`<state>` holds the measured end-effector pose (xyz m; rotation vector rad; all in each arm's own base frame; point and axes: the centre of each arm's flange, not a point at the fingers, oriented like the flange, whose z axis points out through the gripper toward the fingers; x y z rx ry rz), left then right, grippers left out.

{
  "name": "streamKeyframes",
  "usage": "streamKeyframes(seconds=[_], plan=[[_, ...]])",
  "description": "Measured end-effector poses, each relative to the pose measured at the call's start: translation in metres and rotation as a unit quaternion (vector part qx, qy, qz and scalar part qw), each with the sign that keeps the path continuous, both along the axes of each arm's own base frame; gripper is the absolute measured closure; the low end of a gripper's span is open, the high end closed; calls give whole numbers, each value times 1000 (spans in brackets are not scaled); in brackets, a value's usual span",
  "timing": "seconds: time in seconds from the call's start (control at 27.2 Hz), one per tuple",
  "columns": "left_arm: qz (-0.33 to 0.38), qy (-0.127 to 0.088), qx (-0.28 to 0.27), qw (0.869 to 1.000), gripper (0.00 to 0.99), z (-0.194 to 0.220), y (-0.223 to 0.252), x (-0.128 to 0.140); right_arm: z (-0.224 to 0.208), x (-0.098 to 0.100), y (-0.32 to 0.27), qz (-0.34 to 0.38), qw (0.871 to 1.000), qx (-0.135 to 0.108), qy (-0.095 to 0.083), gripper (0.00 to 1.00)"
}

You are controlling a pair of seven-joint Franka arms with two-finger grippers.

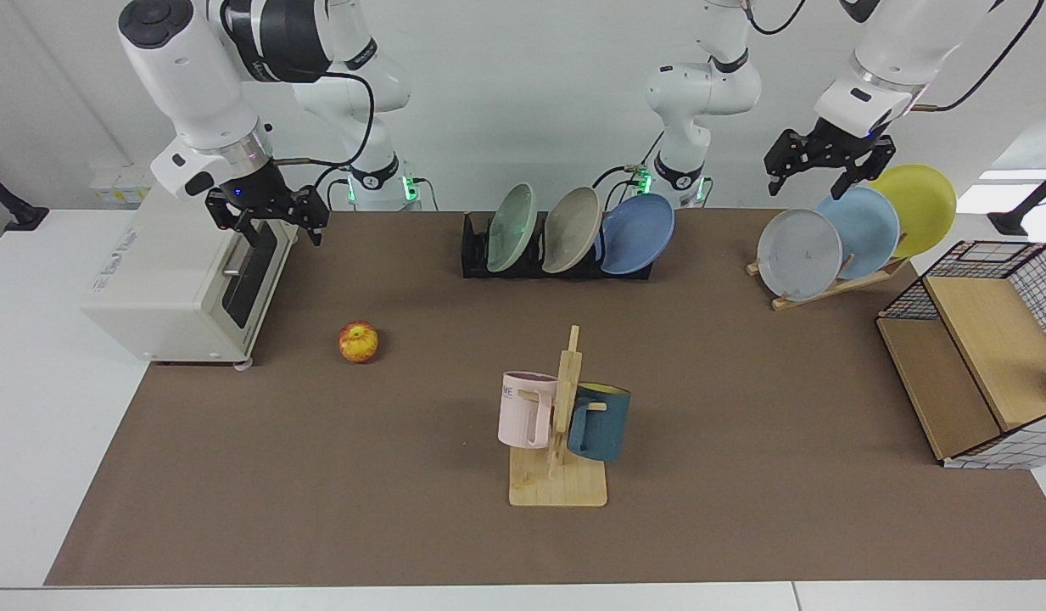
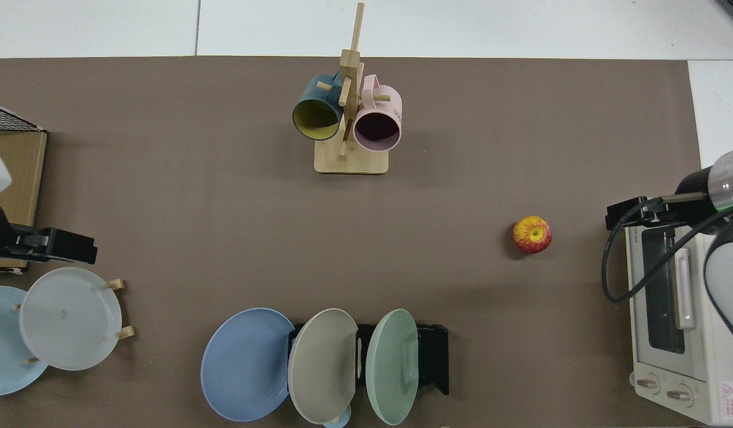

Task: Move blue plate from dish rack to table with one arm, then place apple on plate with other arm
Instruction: 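Reach the left gripper to the blue plate while the right gripper reaches the apple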

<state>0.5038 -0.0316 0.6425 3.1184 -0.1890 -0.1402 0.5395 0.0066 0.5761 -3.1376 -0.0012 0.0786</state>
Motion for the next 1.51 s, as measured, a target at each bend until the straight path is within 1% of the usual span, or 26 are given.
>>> streamKeyframes(seconds=[0.22, 0.4, 0.51, 0.73, 0.81, 0.92, 0.99, 1.07, 1.1, 1.18, 1.25, 1.36, 1.51], plan=[[-9, 24, -1, 1000, 0, -24, -9, -19, 0, 0, 0, 0, 1000, 0, 0, 0], [-18, 14, -7, 1000, 0, -45, -21, -33, 0, 0, 1, 0, 1000, 0, 0, 0], [-22, 16, -16, 999, 9, -62, -29, -47, -1, 1, 2, -1, 1000, 0, 1, 0], [-27, 9, -30, 999, 4, -103, -44, -85, -11, 9, 15, -18, 1000, -2, -4, 0], [-29, 9, -30, 999, 9, -119, -49, -99, -17, 15, 23, -15, 1000, -2, -8, 0], [-27, 4, -35, 999, 18, -144, -54, -115, -31, 25, 33, -12, 1000, -2, -13, 0], [-26, 0, -37, 999, 18, -159, -55, -122, -39, 32, 36, -11, 1000, -2, -19, 0], [-24, 2, -37, 999, 31, -172, -55, -128, -48, 39, 36, -11, 1000, -2, -24, 0], [-23, 5, -38, 999, 31, -177, -55, -130, -53, 42, 37, -11, 1000, -2, -24, 0], [-20, 12, -43, 999, 75, -187, -56, -135, -64, 47, 38, -10, 1000, -2, -20, 0], [-19, 15, -47, 999, 75, -196, -60, -139, -77, 51, 39, -10, 1000, -2, -17, 0], [-22, 18, -50, 998, 93, -205, -67, -144, -101, 57, 41, -9, 1000, -3, -18, 0], [-23, 20, -50, 998, 93, -212, -71, -147, -139, 56, 45, -6, 1000, -3, -15, 0]])
